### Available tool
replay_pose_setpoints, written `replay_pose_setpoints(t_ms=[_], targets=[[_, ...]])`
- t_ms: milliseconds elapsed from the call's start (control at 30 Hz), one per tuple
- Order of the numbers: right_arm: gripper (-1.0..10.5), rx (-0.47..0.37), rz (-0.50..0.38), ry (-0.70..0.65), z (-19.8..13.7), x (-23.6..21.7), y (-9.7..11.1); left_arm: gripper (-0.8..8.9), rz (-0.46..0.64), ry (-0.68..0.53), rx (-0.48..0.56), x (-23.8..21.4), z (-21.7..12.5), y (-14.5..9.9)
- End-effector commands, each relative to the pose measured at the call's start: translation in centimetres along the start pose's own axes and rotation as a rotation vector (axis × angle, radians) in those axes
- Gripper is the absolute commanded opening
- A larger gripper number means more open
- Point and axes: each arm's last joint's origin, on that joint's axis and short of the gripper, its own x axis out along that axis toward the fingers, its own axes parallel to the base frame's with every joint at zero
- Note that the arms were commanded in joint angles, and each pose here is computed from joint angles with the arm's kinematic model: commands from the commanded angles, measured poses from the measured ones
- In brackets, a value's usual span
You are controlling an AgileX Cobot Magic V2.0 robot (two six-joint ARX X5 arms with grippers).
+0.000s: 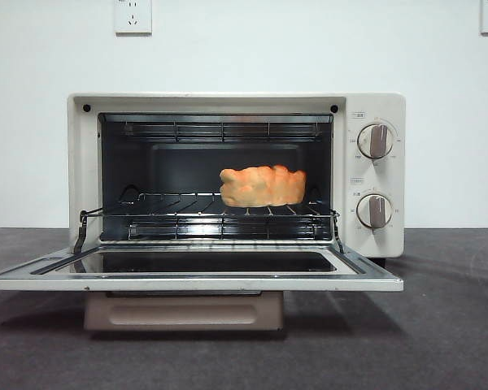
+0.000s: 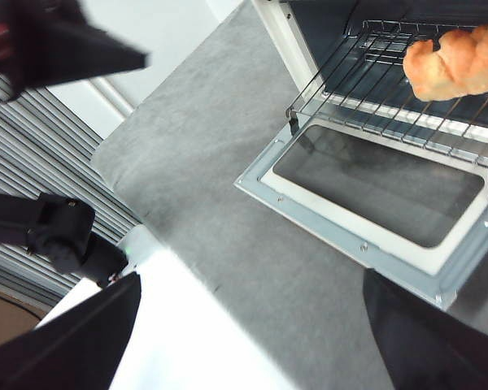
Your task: The left arm flap open the oven, the right arm pick bread and place it into oven, the left arm flap close the oven
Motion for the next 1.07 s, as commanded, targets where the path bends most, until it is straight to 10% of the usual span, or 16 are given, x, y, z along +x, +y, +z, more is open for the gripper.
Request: replay_pose_setpoints(t_ms=[33,467,1067], targets=[[4.2,-0.013,0.005,-0.016,-0.1,-1.4,0.6,0.14,0.036,0.008,-0.070,0.5,0.9,1.6],[4.2,-0.024,-0.039,-0.019,0.1,-5.4,2.3,0.14,0.281,0.238,-0.349,2.9,0.5,13.7],[4.2,-0.071,-0.113,-0.131,1.2,-7.6,3.4,0.15,0.350,0.385,-0.610,4.8,-9.0,18.2]])
